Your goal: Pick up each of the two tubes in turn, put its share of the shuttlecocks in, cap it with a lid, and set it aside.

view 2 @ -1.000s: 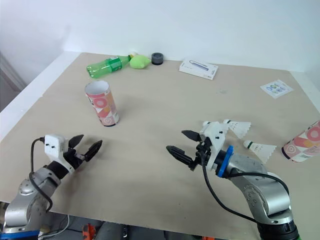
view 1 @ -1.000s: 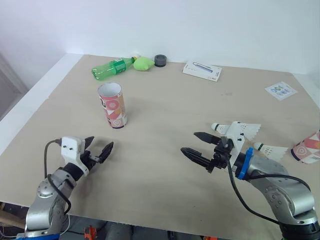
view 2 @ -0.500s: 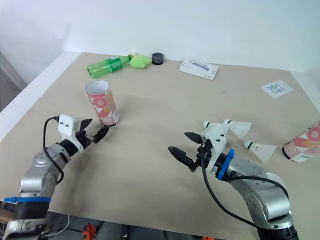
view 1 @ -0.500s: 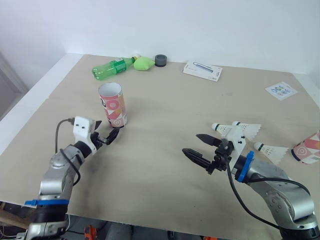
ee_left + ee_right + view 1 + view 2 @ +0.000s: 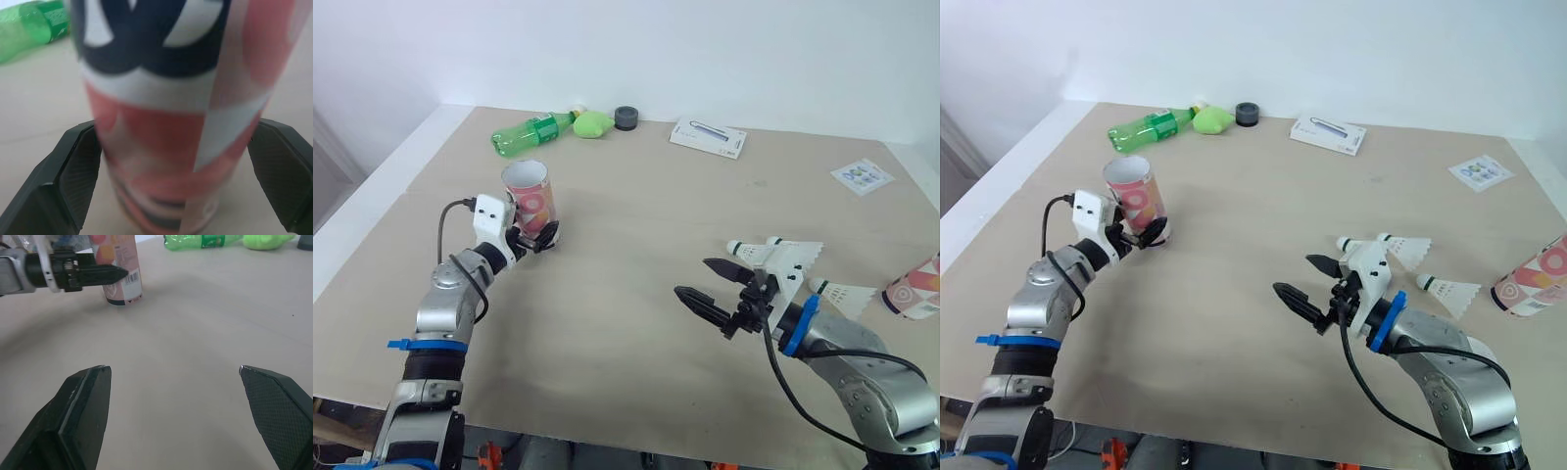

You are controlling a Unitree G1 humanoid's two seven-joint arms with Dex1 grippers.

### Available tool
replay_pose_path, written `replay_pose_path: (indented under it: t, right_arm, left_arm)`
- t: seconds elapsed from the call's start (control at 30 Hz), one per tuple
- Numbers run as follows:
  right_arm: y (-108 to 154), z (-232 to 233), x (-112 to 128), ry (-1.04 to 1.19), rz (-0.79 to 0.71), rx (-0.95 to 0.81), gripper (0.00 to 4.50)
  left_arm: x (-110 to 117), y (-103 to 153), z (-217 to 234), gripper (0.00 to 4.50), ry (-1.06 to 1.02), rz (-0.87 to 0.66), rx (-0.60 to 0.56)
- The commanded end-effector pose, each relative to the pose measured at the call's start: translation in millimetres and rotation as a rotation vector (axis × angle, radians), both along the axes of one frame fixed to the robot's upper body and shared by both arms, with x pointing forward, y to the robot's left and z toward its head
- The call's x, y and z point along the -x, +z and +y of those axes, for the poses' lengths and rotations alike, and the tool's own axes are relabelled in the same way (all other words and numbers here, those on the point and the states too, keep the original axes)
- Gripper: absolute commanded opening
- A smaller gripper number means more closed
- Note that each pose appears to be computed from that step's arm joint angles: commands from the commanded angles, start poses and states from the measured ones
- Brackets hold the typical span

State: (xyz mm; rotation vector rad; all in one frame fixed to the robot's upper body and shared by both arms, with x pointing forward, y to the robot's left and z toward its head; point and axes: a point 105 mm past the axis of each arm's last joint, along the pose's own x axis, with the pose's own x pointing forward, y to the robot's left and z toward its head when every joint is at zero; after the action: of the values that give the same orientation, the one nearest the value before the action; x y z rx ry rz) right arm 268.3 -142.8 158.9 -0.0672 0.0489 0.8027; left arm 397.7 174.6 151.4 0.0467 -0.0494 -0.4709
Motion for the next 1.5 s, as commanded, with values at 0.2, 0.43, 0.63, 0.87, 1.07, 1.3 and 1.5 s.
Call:
replay_pose_path:
  t: [0.2, 0.43, 0.63, 0.87, 1.07, 1.3, 1.5]
  right_arm:
    - [15.7, 0.9, 3.5, -0.007, -0.063, -0.007, 4.47]
    - [15.4, -1.9, 2.6, -0.014, -0.059, -0.004, 4.5]
    - [16.4, -2.8, 0.4, -0.014, -0.063, -0.001, 4.5]
    - [16.1, -5.1, -0.9, -0.021, -0.059, 0.004, 4.5]
    - [16.7, -5.2, -0.4, -0.022, -0.06, 0.003, 4.5]
    - [21.3, -12.1, -0.3, -0.038, -0.074, 0.009, 4.5]
    - [36.0, -37.2, 8.5, -0.074, -0.083, -0.002, 4.5]
  left_arm:
    - [-9.4, 19.2, -2.8, 4.5, -0.009, -0.065, 0.005]
    - [-6.6, 18.8, -5.0, 3.94, -0.012, -0.072, -0.002]
    - [-1.1, 20.3, -8.8, 3.94, -0.038, -0.09, -0.021]
    - [-2.9, 17.7, -4.6, 3.94, -0.017, -0.073, -0.011]
    - [-2.1, 14.9, -3.2, 3.34, -0.015, -0.062, -0.01]
    - [1.0, 26.0, -20.0, 3.34, -0.128, -0.101, -0.089]
    - [23.9, 32.9, -54.5, 3.34, -0.49, -0.132, -0.41]
